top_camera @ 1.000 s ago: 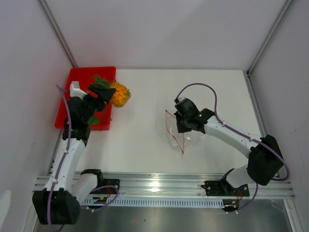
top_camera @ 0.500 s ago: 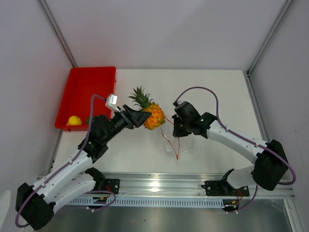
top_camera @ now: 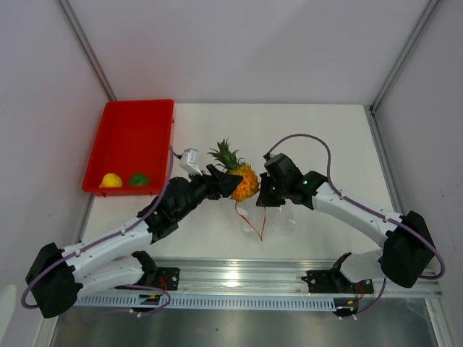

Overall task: Place the food in the zip-top bag and seal the zipper
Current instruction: Place the fake fruit in the zipper food storage bag.

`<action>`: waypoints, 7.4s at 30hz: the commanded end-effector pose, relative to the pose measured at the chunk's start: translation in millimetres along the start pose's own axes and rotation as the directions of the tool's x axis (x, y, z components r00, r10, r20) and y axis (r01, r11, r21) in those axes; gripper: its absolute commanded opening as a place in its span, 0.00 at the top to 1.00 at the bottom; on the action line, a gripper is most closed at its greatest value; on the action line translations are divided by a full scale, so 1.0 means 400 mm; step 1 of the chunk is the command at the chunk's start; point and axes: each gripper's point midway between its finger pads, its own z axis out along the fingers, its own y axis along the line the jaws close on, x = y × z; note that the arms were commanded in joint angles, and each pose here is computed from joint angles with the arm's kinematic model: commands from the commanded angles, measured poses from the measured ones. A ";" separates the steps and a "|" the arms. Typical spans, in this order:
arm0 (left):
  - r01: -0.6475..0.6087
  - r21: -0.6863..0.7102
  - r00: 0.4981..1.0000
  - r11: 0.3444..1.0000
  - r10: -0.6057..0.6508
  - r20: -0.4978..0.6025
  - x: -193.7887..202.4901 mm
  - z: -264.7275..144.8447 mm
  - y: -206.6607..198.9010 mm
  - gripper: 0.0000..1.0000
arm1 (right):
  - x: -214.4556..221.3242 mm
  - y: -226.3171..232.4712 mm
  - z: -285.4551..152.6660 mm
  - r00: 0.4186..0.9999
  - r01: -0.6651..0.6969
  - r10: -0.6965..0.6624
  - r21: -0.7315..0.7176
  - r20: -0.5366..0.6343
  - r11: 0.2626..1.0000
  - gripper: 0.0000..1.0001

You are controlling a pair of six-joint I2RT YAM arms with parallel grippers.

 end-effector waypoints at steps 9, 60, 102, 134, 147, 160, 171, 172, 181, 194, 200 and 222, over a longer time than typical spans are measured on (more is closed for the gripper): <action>-0.092 -0.221 0.996 0.971 0.093 -0.004 0.041 -0.021 0.068 0.99 | -0.108 0.089 -0.108 0.970 -0.158 0.194 -0.223 0.148 0.962 1.00; -0.069 -0.474 0.998 0.878 0.063 -0.030 0.160 -0.018 0.059 0.99 | 0.067 0.001 0.003 0.971 -0.235 0.238 -0.157 -0.001 0.959 0.87; -0.136 -0.399 0.991 0.907 0.116 -0.073 0.171 0.004 0.031 1.00 | 0.093 -0.087 0.014 0.997 -0.023 0.027 0.062 -0.069 0.998 1.00; -0.238 0.073 0.968 0.968 0.231 0.098 0.194 0.000 -0.050 0.99 | -0.049 0.041 -0.149 0.780 -0.610 0.600 -0.436 -0.180 0.662 1.00; -0.218 0.066 0.970 0.974 0.209 0.121 0.211 -0.022 0.002 0.99 | -0.072 0.008 -0.163 0.719 -0.671 0.674 -0.422 -0.169 0.610 1.00; -0.237 0.082 0.969 0.968 0.230 0.086 0.241 -0.040 0.029 0.99 | -0.122 -0.010 -0.171 0.726 -0.649 0.684 -0.406 -0.075 0.644 1.00; -0.248 0.134 0.969 0.959 0.243 0.050 0.259 -0.061 0.021 0.99 | -0.153 -0.026 -0.156 0.783 -0.575 0.622 -0.372 0.010 0.729 1.00; -0.244 0.152 0.970 0.958 0.239 0.050 0.258 -0.059 0.007 0.99 | -0.151 -0.025 -0.147 0.788 -0.571 0.615 -0.367 0.005 0.734 1.00; -0.252 0.255 0.967 0.933 0.253 0.032 0.266 -0.023 -0.072 0.99 | -0.118 0.049 -0.116 0.891 -0.421 0.453 -0.359 0.007 0.833 1.00; -0.307 0.149 0.949 0.940 0.291 0.121 0.195 0.029 -0.017 0.99 | -0.093 0.085 -0.154 0.882 -0.455 0.464 -0.399 -0.079 0.796 1.00; -0.263 -0.058 0.945 0.963 0.269 0.184 0.110 0.072 -0.013 0.99 | -0.088 0.099 -0.147 0.854 -0.506 0.505 -0.424 -0.123 0.751 1.00; -0.336 -0.199 0.940 0.920 0.316 -0.126 0.222 0.018 0.055 0.29 | -0.106 0.055 -0.140 0.835 -0.530 0.543 -0.399 -0.091 0.748 1.00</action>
